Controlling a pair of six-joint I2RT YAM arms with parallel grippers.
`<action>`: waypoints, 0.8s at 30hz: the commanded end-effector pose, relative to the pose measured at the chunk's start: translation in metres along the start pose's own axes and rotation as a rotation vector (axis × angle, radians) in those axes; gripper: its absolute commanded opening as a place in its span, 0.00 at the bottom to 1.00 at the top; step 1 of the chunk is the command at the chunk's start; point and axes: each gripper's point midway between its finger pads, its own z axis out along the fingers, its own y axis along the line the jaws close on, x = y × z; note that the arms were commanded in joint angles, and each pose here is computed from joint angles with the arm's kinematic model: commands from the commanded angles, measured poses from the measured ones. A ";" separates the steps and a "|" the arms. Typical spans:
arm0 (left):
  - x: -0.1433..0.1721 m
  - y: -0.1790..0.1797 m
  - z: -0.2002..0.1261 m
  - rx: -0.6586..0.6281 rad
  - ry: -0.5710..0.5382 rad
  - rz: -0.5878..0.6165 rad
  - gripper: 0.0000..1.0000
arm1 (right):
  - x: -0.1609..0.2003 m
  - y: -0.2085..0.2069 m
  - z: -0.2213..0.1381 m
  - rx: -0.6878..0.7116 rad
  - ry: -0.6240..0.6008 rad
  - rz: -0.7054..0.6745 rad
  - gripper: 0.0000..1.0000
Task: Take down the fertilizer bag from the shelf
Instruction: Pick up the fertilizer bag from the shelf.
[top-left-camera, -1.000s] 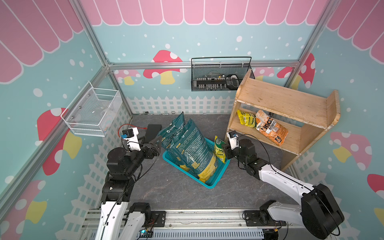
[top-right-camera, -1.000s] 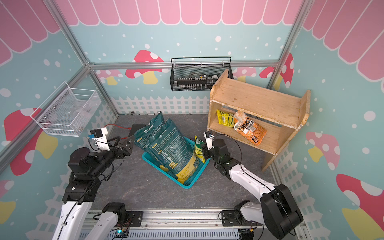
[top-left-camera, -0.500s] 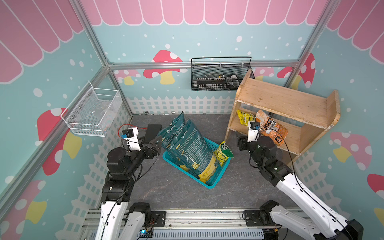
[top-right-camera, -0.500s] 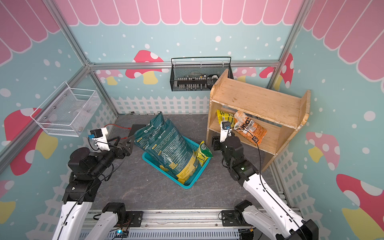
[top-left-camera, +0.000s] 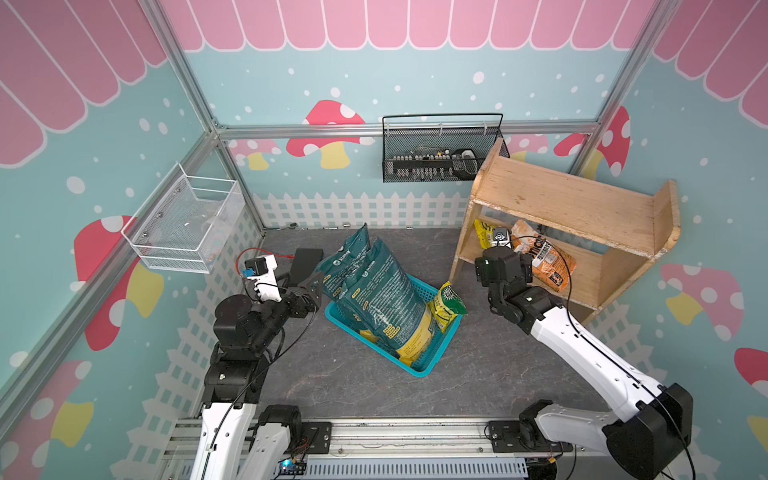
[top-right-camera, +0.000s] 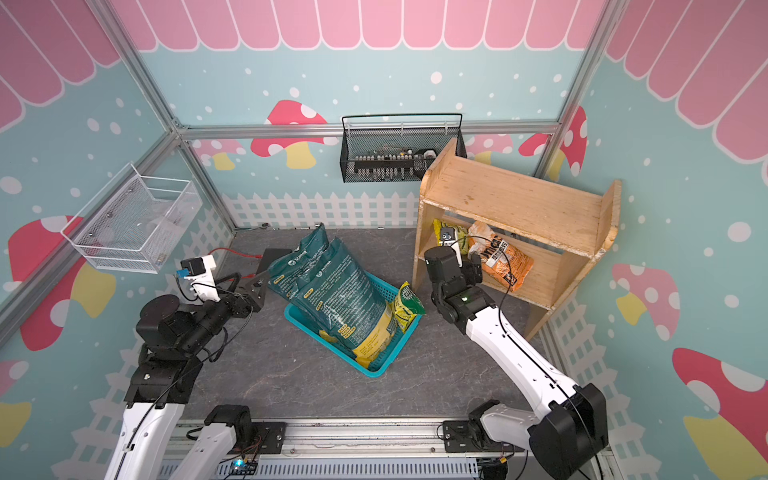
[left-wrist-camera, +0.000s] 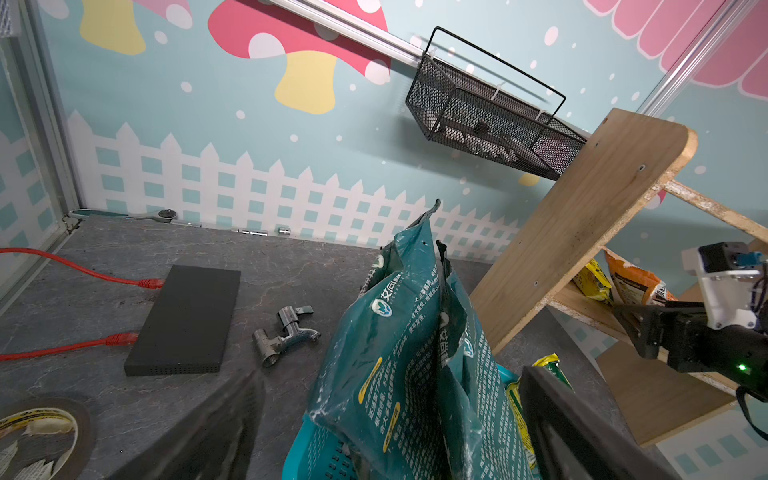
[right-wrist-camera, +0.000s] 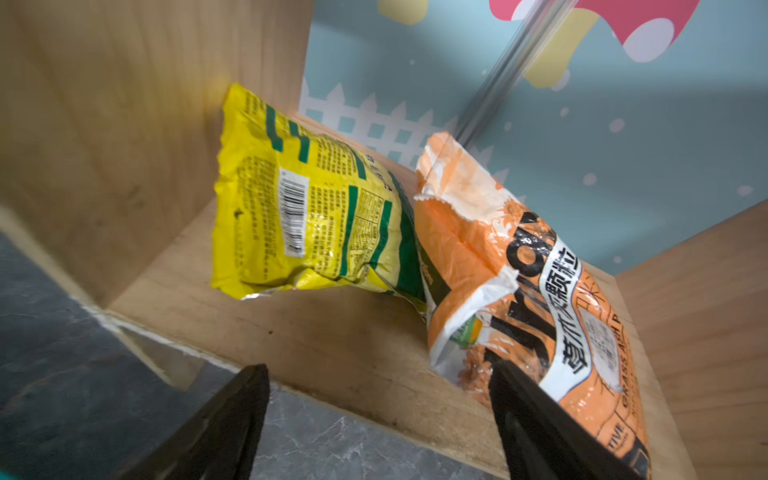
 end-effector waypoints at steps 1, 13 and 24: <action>0.000 -0.001 -0.001 0.011 -0.008 0.002 0.99 | -0.013 -0.022 0.003 0.075 -0.006 0.020 0.89; -0.001 -0.002 -0.002 0.010 -0.014 0.004 0.99 | -0.009 -0.037 0.039 0.156 0.063 -0.020 0.87; 0.000 -0.001 -0.002 0.010 -0.013 0.005 0.99 | -0.012 -0.044 0.039 0.138 0.052 0.020 0.14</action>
